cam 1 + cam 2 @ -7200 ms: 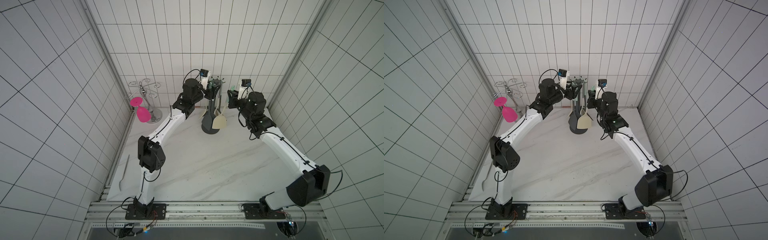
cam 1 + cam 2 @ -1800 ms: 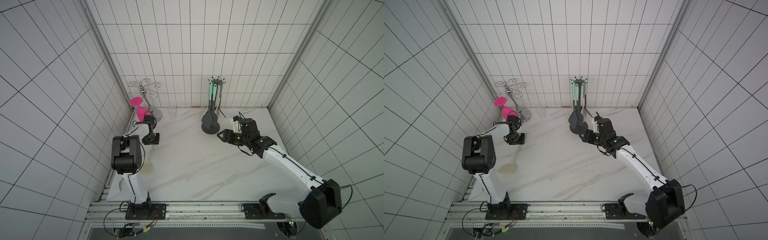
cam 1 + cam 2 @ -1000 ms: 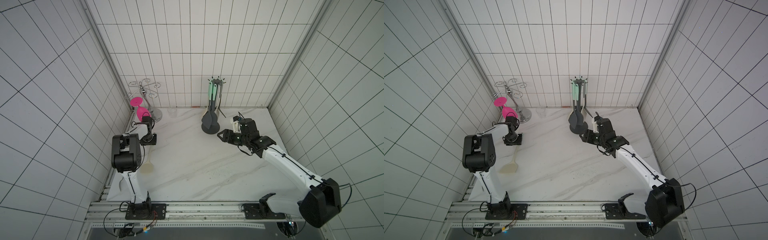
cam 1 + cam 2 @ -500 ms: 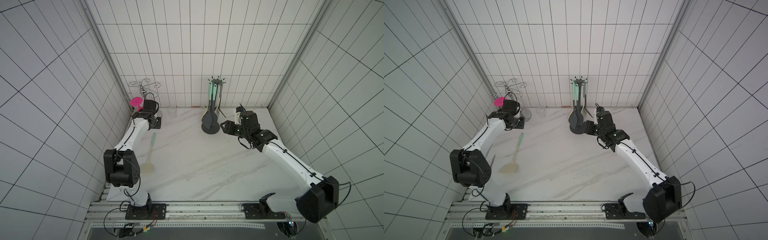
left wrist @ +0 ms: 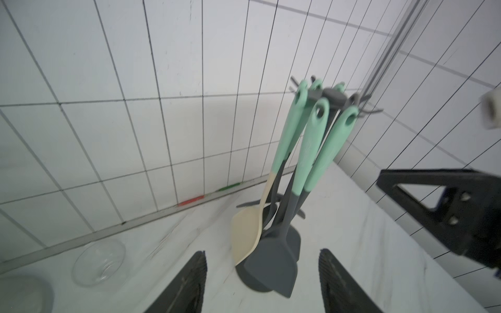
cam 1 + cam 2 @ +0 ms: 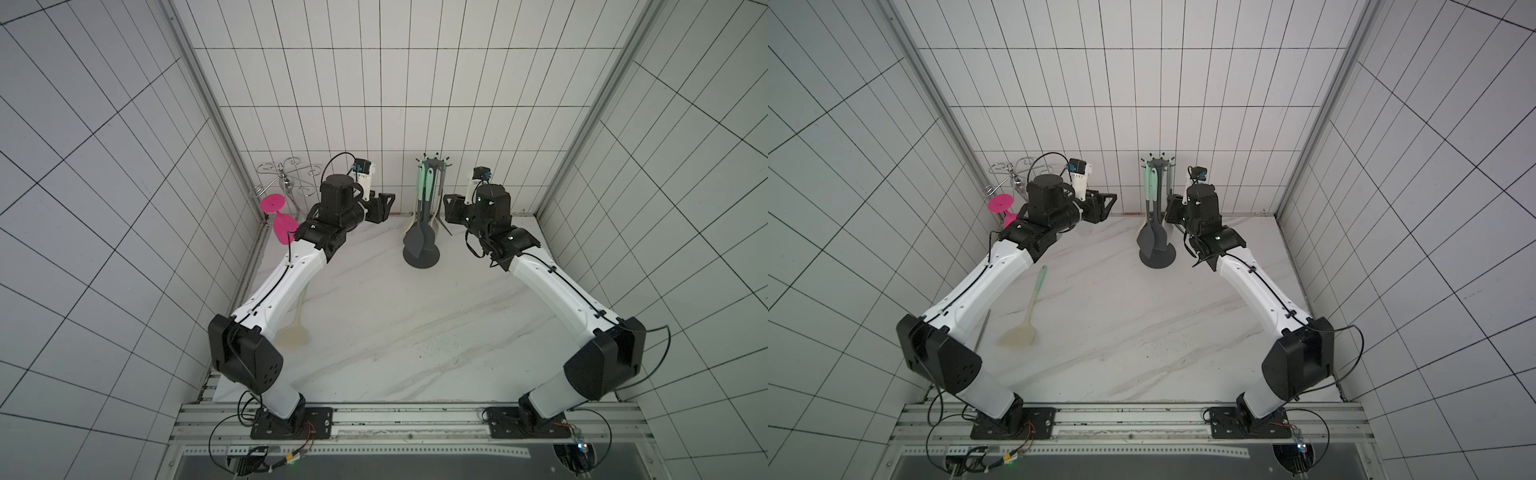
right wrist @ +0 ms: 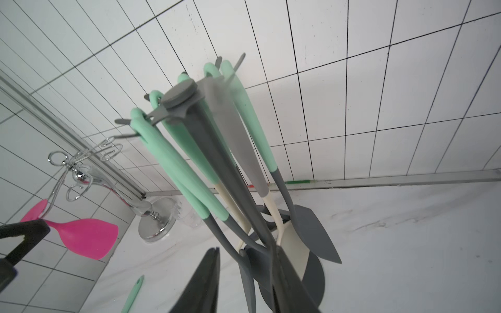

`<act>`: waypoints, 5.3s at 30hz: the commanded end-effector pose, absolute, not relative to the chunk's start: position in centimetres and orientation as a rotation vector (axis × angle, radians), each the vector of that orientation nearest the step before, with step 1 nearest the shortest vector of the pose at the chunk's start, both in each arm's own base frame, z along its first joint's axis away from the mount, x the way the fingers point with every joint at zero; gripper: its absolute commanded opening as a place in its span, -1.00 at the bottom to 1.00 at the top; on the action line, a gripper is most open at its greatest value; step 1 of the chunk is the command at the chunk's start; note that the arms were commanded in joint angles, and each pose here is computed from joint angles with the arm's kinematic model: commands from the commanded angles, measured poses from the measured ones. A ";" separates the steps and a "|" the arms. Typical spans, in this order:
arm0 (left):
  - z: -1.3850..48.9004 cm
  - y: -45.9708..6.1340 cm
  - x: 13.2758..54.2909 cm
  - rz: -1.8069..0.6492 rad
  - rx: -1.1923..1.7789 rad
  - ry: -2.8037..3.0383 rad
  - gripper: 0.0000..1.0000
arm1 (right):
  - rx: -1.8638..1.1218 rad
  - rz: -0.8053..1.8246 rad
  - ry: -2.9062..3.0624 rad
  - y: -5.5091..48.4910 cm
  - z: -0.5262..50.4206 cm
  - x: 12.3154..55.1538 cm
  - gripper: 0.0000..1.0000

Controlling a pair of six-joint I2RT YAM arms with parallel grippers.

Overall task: Take the spatula off the kitchen utensil rack
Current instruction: Take off the spatula from the rack, then place the spatula at the center of the board.

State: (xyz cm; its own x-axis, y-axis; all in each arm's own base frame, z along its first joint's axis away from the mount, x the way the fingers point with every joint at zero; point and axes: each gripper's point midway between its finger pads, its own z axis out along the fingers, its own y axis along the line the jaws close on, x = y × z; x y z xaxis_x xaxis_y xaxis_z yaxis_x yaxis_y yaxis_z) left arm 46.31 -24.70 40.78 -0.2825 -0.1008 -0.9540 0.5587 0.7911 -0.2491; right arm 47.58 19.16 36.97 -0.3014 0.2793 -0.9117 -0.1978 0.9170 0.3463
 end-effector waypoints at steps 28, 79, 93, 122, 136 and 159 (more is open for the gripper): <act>44.4 -34.1 52.6 -0.997 0.397 1.501 0.35 | 0.087 0.412 1.572 18.8 36.6 55.6 -0.21; 38.9 -33.7 56.1 -0.920 0.368 1.682 0.17 | -0.039 0.281 1.435 16.6 42.8 51.5 -1.00; 37.7 -32.4 57.4 -0.888 0.328 1.721 0.14 | -0.169 0.121 1.511 16.3 43.9 51.2 -1.00; 37.4 -34.3 55.4 -0.938 0.381 1.745 0.18 | 0.053 0.173 1.499 12.8 44.2 49.6 -1.00; 42.0 -32.9 49.9 -0.924 0.523 1.690 0.53 | -0.020 0.258 1.685 11.7 38.6 41.9 -1.00; 36.5 -33.0 31.3 -0.949 0.616 1.855 0.48 | -0.272 0.673 1.921 19.2 28.2 32.6 -1.00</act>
State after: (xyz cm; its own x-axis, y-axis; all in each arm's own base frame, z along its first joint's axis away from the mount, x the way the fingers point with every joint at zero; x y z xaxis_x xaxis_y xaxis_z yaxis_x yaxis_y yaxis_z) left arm 33.67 -31.77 35.17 -0.4748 0.0490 -0.8787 0.7326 0.5753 -0.3637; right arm 33.99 17.65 29.63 -0.4100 0.1400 -0.9013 -0.4132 0.8524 0.3204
